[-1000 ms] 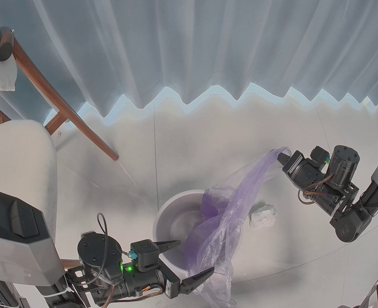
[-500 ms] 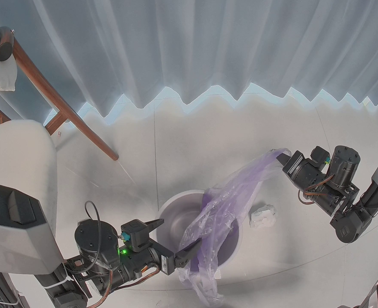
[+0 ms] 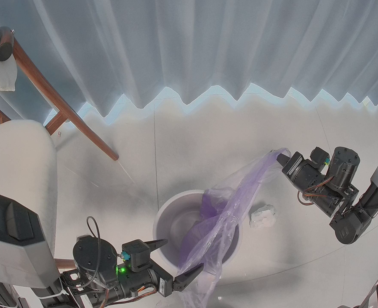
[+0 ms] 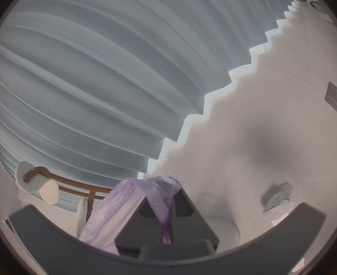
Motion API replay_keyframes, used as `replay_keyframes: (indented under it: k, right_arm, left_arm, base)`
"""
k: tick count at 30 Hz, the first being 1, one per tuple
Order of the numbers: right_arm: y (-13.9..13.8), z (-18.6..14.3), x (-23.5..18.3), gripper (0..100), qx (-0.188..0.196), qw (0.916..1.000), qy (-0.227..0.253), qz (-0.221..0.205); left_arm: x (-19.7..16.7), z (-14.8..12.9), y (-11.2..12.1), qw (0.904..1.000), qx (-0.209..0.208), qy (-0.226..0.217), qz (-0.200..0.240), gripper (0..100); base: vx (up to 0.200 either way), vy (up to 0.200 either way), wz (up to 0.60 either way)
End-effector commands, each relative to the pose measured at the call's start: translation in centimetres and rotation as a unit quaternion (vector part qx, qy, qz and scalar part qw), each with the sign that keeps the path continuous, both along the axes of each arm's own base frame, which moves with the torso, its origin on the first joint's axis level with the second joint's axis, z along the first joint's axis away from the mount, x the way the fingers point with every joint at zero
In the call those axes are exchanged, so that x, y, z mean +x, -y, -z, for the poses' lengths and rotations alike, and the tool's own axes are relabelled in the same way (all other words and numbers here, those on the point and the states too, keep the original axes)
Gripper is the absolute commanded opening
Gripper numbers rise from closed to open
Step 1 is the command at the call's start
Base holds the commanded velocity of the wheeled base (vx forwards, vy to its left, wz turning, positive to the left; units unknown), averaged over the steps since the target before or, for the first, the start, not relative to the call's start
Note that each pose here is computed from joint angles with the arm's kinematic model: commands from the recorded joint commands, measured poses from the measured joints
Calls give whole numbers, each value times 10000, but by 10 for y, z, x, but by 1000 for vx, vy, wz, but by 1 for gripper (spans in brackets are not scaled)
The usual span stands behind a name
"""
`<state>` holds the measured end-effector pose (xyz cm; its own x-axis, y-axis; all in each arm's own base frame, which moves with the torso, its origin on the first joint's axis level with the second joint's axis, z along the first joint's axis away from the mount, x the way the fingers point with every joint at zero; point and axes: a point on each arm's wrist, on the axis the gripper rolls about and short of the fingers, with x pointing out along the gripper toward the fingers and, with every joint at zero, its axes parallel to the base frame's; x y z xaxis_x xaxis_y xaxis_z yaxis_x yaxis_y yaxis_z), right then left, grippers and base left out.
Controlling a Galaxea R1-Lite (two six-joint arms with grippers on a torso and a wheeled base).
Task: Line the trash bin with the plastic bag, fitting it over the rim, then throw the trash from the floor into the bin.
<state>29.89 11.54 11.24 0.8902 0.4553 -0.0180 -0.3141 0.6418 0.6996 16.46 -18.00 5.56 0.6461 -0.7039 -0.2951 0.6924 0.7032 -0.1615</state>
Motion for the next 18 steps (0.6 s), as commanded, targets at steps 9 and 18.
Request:
replay_keyframes:
  k: [9, 18]
  right_arm:
    - [0, -1, 0, 0, -1, 10000, 16, -6]
    - [-2, 0, -1, 0, -4, 10000, 9, -29]
  left_arm:
    - [-3, 27, -4, 9976, 522, -436, -112, 100]
    - [4, 28, 4, 9982, 319, -474, -157, 0]
  base:
    - [0, 0, 0]
    - [0, 0, 0]
